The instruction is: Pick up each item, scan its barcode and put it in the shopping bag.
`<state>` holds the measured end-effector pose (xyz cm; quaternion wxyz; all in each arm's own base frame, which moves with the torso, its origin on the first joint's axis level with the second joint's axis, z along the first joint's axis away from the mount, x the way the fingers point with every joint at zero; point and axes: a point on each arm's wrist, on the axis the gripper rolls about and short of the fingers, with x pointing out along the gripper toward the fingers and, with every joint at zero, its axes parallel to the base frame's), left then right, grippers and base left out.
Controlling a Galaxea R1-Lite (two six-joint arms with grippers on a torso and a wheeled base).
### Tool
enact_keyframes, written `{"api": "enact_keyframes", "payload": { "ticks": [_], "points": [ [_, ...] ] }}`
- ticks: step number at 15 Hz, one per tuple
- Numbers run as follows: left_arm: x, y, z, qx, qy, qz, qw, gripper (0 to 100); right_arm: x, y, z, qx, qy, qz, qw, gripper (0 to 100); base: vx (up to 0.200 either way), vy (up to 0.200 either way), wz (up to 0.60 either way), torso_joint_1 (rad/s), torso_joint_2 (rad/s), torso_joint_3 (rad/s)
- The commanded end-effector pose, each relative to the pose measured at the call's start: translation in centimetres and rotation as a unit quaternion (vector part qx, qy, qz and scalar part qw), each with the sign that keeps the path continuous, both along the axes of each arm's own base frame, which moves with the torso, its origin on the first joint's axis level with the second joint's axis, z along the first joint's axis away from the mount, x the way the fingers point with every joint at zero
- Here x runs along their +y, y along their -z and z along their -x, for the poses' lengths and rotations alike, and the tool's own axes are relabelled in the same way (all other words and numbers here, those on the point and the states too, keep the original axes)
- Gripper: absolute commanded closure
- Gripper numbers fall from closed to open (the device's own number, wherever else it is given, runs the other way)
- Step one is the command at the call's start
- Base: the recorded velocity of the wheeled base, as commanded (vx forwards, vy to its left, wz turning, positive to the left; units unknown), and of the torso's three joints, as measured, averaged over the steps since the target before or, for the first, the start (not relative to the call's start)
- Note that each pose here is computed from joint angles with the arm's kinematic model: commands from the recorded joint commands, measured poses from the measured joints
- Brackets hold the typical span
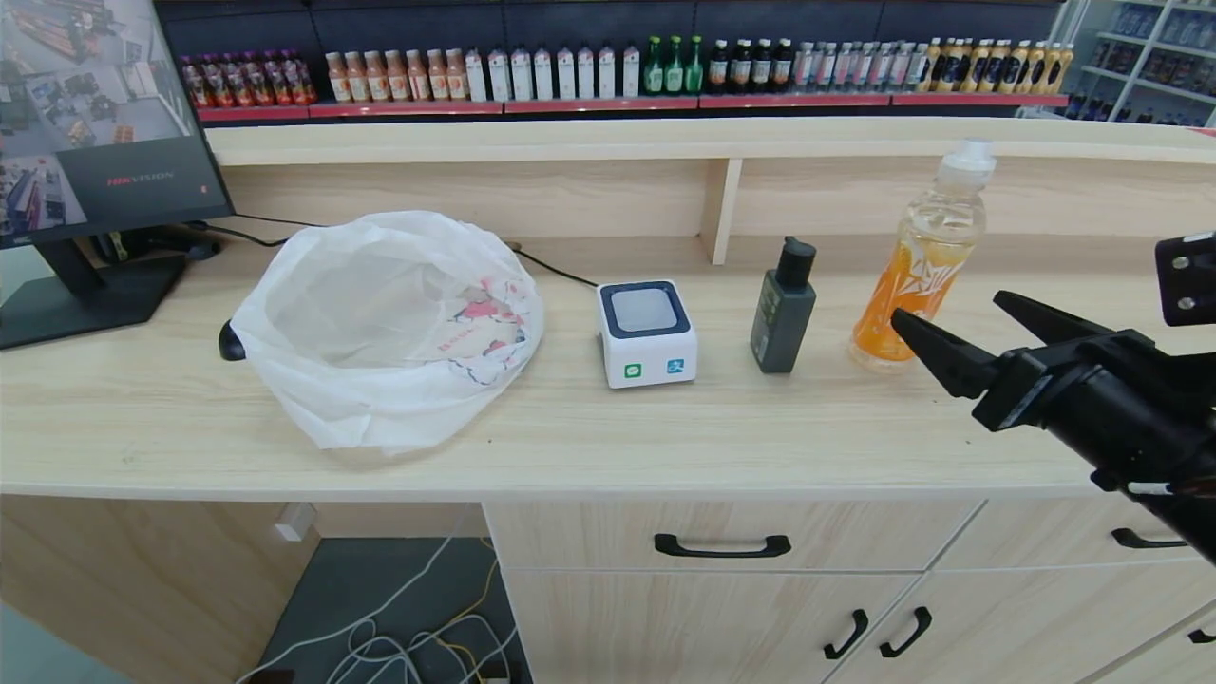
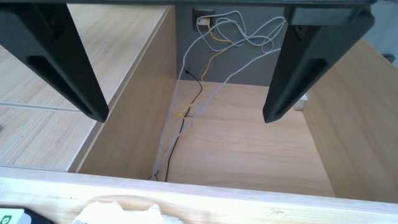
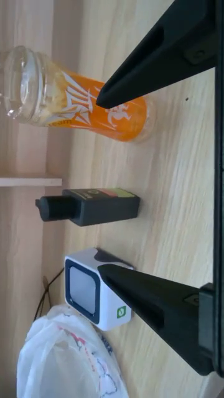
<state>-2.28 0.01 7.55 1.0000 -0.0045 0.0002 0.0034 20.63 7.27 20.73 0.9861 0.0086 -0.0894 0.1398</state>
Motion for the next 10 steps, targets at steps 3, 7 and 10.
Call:
{"api": "enact_keyframes", "payload": {
  "ticks": [3,7,10],
  "points": [
    [0.0,0.0,0.0,0.0,0.0,0.0,1.0,0,1.1,0.9,-1.4,0.013,0.043,0.008,0.999,0,0.0,0.0,0.0,0.0,0.0,0.0],
    [0.0,0.0,0.0,0.0,0.0,0.0,1.0,0,2.7,1.1,-3.0,0.011,0.029,0.022,0.999,0,0.0,0.0,0.0,0.0,0.0,0.0],
    [0.0,0.0,0.0,0.0,0.0,0.0,1.0,0,3.6,1.7,-3.6,0.022,0.017,0.024,0.999,0,0.0,0.0,0.0,0.0,0.0,0.0]
  ]
}}
